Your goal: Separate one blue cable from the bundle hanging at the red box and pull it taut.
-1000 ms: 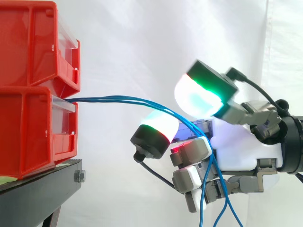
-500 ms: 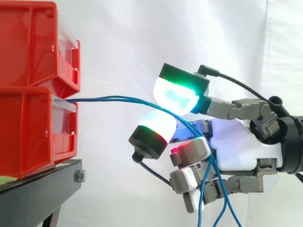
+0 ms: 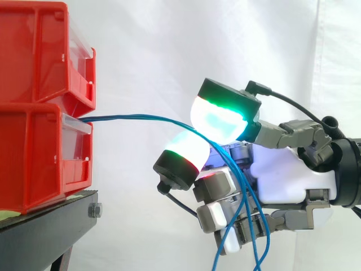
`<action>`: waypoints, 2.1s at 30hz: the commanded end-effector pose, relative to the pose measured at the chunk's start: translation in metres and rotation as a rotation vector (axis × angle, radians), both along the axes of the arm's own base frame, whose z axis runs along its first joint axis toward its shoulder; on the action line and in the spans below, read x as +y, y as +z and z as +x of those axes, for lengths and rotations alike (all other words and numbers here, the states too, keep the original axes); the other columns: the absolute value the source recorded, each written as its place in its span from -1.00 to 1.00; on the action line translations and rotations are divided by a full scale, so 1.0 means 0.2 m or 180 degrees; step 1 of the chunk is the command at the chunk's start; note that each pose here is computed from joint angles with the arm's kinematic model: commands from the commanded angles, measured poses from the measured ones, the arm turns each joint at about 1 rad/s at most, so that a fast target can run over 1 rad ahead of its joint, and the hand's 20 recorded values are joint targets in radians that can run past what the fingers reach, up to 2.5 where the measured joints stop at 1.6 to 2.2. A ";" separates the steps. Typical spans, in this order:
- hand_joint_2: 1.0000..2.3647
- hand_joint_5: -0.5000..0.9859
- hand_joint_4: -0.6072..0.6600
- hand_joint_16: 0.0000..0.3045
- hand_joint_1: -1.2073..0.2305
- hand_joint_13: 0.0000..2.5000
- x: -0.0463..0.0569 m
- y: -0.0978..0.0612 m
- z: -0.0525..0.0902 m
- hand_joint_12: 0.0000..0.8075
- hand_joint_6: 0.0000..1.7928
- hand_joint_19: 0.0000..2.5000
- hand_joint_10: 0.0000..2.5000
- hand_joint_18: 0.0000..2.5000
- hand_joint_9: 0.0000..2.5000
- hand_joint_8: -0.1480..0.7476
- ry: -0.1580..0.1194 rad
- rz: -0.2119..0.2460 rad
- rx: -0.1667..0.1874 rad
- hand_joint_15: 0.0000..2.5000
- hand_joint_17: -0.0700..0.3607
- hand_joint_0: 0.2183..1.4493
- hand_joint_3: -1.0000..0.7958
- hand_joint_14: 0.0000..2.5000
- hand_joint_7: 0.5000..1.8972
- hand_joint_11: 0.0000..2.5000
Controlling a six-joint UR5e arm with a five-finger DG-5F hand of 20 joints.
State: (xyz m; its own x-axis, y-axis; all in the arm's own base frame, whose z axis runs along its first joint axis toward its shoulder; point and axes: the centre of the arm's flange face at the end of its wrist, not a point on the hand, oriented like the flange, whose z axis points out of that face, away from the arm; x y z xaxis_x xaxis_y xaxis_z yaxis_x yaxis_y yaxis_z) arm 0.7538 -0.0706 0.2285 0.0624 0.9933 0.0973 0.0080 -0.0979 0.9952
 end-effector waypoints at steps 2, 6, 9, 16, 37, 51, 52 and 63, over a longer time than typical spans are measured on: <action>-1.00 -0.58 -0.04 -0.73 -0.62 -0.25 0.00 0.00 0.00 -0.13 0.04 -0.57 -0.98 -0.28 -0.15 0.00 0.0000 -0.0001 0.0003 -0.49 -0.24 -0.05 -0.44 -0.98 -0.19 -0.12; -1.00 -0.57 0.03 -0.73 -0.61 -0.25 0.00 0.00 0.00 -0.14 0.03 -0.57 -0.98 -0.27 -0.14 0.00 0.0000 -0.0001 0.0003 -0.48 -0.24 -0.19 -0.44 -0.98 -0.18 -0.10; -1.00 -0.56 0.07 -0.71 -0.56 -0.25 0.00 0.00 0.00 -0.09 0.03 -0.55 -0.98 -0.29 -0.14 0.02 0.0000 -0.0001 0.0003 -0.47 -0.21 -0.45 -0.44 -0.98 -0.26 -0.10; -1.00 -0.56 0.08 -0.71 -0.71 -0.28 -0.01 0.00 0.00 -0.10 0.00 -0.57 -0.98 -0.30 -0.15 0.00 -0.0005 0.0004 0.0003 -0.49 -0.22 -0.39 -0.44 -0.98 -0.22 -0.12; -1.00 -0.58 0.08 -0.68 -0.58 -0.31 -0.02 0.00 0.00 -0.07 0.01 -0.57 -0.98 -0.31 -0.19 0.02 -0.0010 0.0014 0.0007 -0.50 -0.17 -0.52 -0.44 -0.98 -0.27 -0.13; -1.00 -0.58 -0.13 -0.72 -0.58 -0.28 -0.04 0.00 -0.01 -0.12 0.01 -0.56 -0.98 -0.29 -0.15 -0.01 -0.0019 -0.0030 0.0010 -0.51 -0.23 -0.12 -0.42 -0.98 -0.13 -0.13; -1.00 -0.59 -0.11 -0.72 -0.61 -0.28 -0.04 0.00 -0.01 -0.12 0.02 -0.57 -0.98 -0.29 -0.15 -0.02 -0.0024 -0.0030 0.0010 -0.51 -0.23 -0.10 -0.44 -0.98 -0.17 -0.13; -1.00 -0.58 -0.06 -0.70 -0.69 -0.29 -0.03 0.00 0.00 -0.11 0.00 -0.55 -0.98 -0.29 -0.16 -0.05 -0.0014 -0.0025 0.0010 -0.50 -0.20 -0.49 -0.44 -0.98 -0.25 -0.11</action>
